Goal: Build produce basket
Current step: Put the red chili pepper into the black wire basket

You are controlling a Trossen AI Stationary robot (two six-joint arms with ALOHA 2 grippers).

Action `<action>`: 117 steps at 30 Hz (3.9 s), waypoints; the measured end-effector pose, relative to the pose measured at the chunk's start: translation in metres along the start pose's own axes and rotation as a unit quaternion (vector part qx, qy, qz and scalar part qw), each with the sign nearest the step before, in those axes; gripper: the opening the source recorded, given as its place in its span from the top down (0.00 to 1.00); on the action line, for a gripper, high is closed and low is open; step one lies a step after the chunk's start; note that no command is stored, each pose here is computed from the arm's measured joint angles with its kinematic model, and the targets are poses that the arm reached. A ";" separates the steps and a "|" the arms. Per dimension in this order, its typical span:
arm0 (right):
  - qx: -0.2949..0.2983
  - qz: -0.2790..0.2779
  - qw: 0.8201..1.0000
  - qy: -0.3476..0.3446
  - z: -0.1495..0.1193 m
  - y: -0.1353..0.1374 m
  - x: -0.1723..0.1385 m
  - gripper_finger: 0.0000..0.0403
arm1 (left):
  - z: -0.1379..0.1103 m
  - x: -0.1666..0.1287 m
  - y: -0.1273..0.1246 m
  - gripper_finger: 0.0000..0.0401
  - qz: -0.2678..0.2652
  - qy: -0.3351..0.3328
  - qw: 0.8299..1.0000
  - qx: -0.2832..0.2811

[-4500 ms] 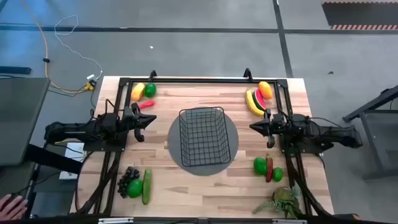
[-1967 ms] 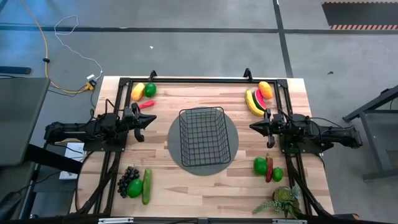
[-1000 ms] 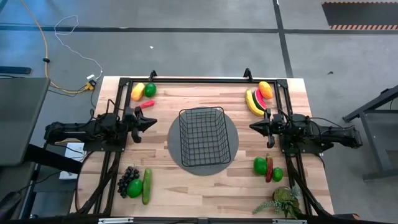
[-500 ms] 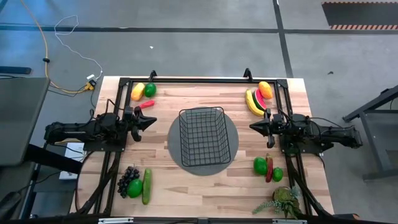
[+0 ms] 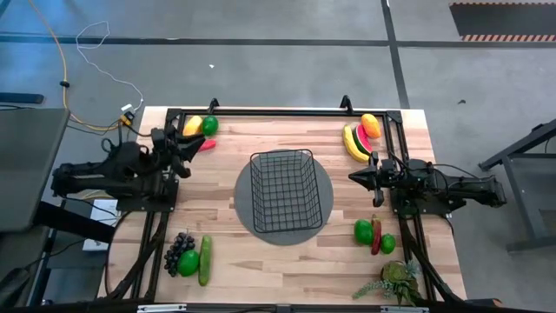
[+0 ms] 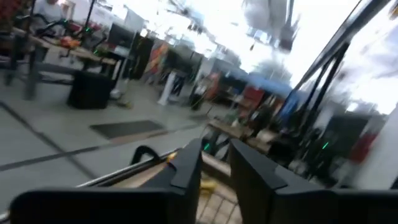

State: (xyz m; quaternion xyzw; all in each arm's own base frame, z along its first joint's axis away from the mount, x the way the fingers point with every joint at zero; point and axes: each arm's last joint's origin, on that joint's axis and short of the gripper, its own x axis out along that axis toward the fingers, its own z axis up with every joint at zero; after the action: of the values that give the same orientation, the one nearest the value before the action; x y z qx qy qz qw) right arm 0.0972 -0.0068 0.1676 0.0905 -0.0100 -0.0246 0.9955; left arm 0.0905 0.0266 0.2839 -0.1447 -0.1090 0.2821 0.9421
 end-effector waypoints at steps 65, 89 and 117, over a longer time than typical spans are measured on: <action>0.160 -0.071 0.921 -0.348 0.106 0.010 -0.021 1.00 | 0.065 0.025 -0.028 0.48 -0.006 0.046 0.994 0.103; 0.110 -0.187 0.976 -0.012 0.148 0.016 0.039 0.85 | 0.062 0.025 -0.030 0.48 -0.044 0.066 0.992 0.099; -0.015 -0.062 0.996 0.055 0.142 0.022 0.046 0.36 | 0.042 0.048 -0.040 0.48 -0.099 0.144 0.984 0.042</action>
State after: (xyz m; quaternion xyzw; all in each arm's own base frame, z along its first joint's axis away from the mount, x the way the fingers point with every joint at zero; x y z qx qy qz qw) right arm 0.1402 -0.0132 0.3117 0.0771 0.0507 -0.0817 0.9924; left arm 0.1371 0.0304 0.3426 -0.1329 0.0260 0.1681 0.9764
